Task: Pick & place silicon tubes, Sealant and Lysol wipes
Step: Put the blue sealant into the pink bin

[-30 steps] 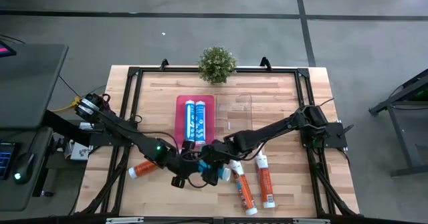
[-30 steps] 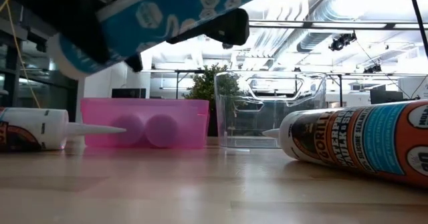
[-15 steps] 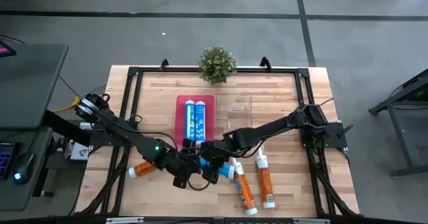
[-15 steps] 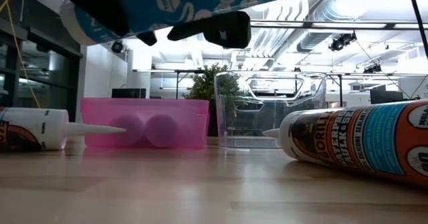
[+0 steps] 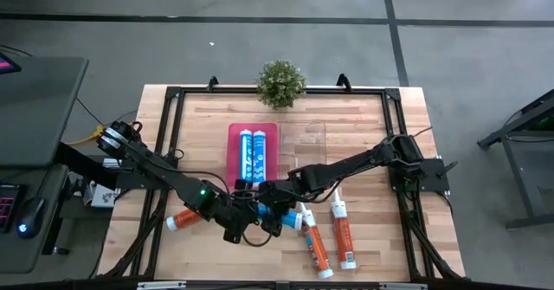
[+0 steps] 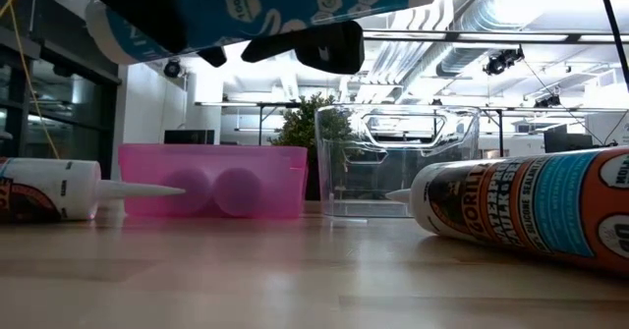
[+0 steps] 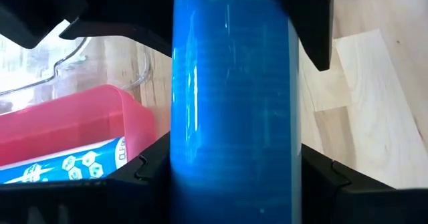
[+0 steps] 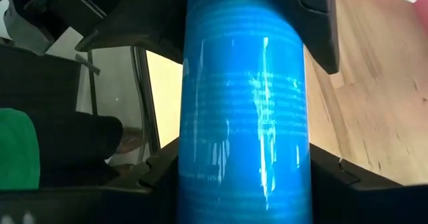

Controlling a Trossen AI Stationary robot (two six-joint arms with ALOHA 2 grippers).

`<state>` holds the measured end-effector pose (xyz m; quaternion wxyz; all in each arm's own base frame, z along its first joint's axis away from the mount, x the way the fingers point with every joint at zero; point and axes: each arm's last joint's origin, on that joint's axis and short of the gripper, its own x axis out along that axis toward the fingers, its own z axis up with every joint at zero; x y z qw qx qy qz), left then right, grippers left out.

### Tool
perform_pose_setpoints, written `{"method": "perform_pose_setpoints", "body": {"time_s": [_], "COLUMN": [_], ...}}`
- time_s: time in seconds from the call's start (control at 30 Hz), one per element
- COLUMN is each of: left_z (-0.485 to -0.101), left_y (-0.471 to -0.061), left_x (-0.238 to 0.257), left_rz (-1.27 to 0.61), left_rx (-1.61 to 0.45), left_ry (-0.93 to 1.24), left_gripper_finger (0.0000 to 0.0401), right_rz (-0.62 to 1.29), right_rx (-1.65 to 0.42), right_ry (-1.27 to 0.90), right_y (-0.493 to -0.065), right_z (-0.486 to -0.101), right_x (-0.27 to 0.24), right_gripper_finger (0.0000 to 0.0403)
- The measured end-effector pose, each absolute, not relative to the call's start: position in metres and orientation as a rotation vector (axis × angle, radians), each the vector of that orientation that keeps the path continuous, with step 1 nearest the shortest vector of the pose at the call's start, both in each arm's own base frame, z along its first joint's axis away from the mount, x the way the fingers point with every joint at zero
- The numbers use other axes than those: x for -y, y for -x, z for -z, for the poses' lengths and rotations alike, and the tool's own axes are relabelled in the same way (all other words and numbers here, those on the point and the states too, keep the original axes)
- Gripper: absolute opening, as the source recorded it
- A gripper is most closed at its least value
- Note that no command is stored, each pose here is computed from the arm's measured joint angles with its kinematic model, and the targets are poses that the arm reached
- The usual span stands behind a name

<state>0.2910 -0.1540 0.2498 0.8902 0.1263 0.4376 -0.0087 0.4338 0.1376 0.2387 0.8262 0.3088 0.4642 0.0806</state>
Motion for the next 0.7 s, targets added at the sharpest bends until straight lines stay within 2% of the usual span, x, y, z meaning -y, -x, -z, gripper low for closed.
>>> {"method": "perform_pose_setpoints", "body": {"time_s": [0.4,0.47,0.6,0.7], "left_z": [-0.2497,-0.2496,-0.2505,-0.2505], "left_y": [-0.2906,-0.2904,-0.2906,-0.2906], "left_x": [0.1539,0.1538,0.1536,0.1537], "left_rz": [0.067,0.066,0.065,0.067], "left_rx": [-0.930,-0.931,-0.927,-0.929], "left_ry": [-0.252,-0.253,-0.252,-0.250], "left_gripper_finger": [0.0193,0.0224,0.0335,0.0384], "right_rz": [-0.162,-0.163,-0.160,-0.161], "right_rx": [-0.985,-0.984,-0.982,-0.983], "right_ry": [-0.660,-0.657,-0.652,-0.652], "right_y": [-0.4342,-0.4342,-0.4343,-0.4342], "right_z": [-0.2380,-0.2380,-0.2380,-0.2380], "right_x": [-0.1375,-0.1375,-0.1373,-0.1374], "right_gripper_finger": [0.0205,0.0205,0.0204,0.0204]}}
